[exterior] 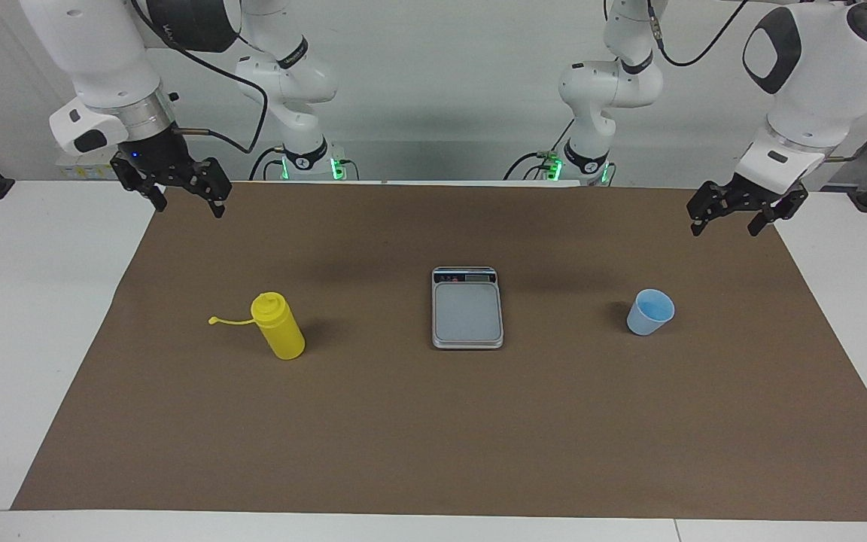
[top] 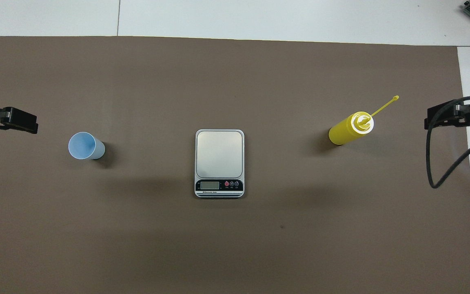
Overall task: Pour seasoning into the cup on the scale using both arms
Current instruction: 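Reach the left gripper to the blue cup and grasp it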
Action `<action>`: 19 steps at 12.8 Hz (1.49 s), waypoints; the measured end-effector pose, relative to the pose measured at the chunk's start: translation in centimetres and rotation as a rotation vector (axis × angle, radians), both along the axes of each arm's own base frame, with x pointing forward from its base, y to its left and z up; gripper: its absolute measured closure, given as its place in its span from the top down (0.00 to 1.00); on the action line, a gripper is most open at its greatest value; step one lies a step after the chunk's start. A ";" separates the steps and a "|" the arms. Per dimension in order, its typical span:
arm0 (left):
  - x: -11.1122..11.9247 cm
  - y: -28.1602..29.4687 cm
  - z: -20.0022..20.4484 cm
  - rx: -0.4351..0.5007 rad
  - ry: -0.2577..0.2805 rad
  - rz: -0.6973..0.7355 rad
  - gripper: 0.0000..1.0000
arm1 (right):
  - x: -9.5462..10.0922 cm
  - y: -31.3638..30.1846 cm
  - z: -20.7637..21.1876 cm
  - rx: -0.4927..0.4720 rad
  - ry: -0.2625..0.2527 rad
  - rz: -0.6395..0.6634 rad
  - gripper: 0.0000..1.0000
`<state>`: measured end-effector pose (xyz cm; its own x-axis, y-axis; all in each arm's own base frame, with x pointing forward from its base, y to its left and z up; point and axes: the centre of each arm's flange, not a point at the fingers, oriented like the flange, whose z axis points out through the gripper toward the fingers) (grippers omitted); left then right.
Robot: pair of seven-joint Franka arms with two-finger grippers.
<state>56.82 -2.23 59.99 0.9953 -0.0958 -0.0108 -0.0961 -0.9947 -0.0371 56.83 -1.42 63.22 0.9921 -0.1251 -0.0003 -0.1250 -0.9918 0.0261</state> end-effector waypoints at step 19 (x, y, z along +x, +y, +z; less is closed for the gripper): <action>-0.6 5.0 -17.8 -0.040 0.011 0.048 1.00 | 0.0 0.0 0.0 0.000 0.000 0.000 1.00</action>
